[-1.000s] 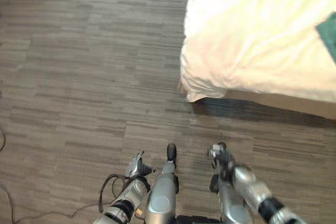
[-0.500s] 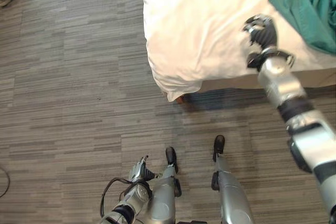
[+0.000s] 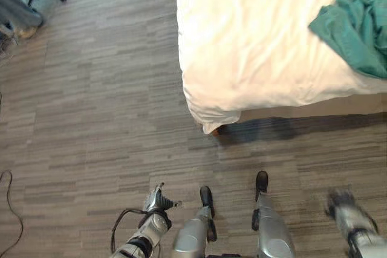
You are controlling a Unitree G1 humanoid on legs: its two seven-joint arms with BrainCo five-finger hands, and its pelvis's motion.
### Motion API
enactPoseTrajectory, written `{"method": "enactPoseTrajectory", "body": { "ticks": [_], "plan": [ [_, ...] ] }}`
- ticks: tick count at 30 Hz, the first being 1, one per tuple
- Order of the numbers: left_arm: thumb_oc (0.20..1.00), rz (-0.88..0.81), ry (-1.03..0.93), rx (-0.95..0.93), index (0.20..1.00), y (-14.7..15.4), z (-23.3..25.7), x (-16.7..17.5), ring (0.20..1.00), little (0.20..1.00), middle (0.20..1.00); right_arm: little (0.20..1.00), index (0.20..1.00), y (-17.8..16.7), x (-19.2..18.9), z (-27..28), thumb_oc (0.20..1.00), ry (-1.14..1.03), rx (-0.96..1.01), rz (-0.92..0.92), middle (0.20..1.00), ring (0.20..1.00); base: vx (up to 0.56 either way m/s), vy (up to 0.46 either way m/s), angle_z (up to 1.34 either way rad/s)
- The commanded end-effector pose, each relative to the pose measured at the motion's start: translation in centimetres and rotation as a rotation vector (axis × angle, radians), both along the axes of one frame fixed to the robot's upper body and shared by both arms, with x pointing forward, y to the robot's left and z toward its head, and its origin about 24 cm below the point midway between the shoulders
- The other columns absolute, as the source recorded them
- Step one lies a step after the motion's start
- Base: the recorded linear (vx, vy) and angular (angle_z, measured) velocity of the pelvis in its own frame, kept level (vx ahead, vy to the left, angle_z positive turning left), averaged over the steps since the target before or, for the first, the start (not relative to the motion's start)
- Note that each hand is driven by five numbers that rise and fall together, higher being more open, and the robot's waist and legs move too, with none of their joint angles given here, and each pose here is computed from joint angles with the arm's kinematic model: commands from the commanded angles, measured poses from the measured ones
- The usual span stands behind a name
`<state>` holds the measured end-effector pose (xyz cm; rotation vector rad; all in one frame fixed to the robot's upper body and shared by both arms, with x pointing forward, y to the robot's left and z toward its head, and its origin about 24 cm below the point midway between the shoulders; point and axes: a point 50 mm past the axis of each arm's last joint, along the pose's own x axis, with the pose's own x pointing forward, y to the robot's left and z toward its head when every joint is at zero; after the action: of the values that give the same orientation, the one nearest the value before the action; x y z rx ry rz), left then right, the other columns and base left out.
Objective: Tidy up the quilt and then pick up the clothes from the bed and put them into the laundry hamper.
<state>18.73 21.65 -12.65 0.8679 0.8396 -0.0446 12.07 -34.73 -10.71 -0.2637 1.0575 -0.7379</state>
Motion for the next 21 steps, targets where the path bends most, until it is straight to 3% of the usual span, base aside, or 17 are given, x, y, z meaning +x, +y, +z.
{"method": "enactPoseTrajectory", "body": {
  "ticks": [1, 3, 8, 10, 13, 21],
  "plan": [
    [1.000, -0.026, 0.047, 0.138, 1.000, 2.8, 0.5, 0.2, 1.000, 1.000, 1.000, 1.000, 1.000, 1.2, -2.0, -1.3, 1.000, 0.114, -0.003, 0.061, 1.000, 1.000, 0.09, -0.051, -0.39],
    [1.000, -0.035, 0.073, 0.151, 1.000, 3.6, 0.5, -0.3, 1.000, 1.000, 1.000, 1.000, 1.000, 3.2, -5.8, -3.2, 1.000, 0.234, 0.053, 0.096, 1.000, 1.000, 0.10, -0.091, -0.84],
    [1.000, -0.016, 0.172, 0.152, 1.000, 4.5, -0.6, -3.3, 1.000, 1.000, 1.000, 1.000, 1.000, 6.1, -6.6, -4.5, 1.000, 0.283, 0.114, 0.187, 1.000, 1.000, 0.24, -0.135, -2.02],
    [1.000, -0.009, 0.196, 0.132, 1.000, 4.4, -1.0, -3.9, 1.000, 1.000, 1.000, 1.000, 1.000, 6.5, -6.1, -4.6, 1.000, 0.282, 0.121, 0.231, 1.000, 1.000, 0.31, -0.297, -0.92],
    [1.000, -0.040, 0.180, 0.142, 1.000, 4.0, -0.8, -3.3, 1.000, 1.000, 1.000, 1.000, 1.000, 7.3, -3.9, -4.4, 1.000, 0.246, 0.100, 0.340, 1.000, 1.000, 0.25, -0.333, -2.35],
    [1.000, -0.055, -0.031, 0.070, 1.000, 0.3, 0.6, 1.1, 1.000, 1.000, 1.000, 1.000, 1.000, 10.0, 2.5, -3.1, 1.000, 0.120, 0.008, 0.594, 1.000, 1.000, 0.28, 0.251, -1.95]
  ]
}}
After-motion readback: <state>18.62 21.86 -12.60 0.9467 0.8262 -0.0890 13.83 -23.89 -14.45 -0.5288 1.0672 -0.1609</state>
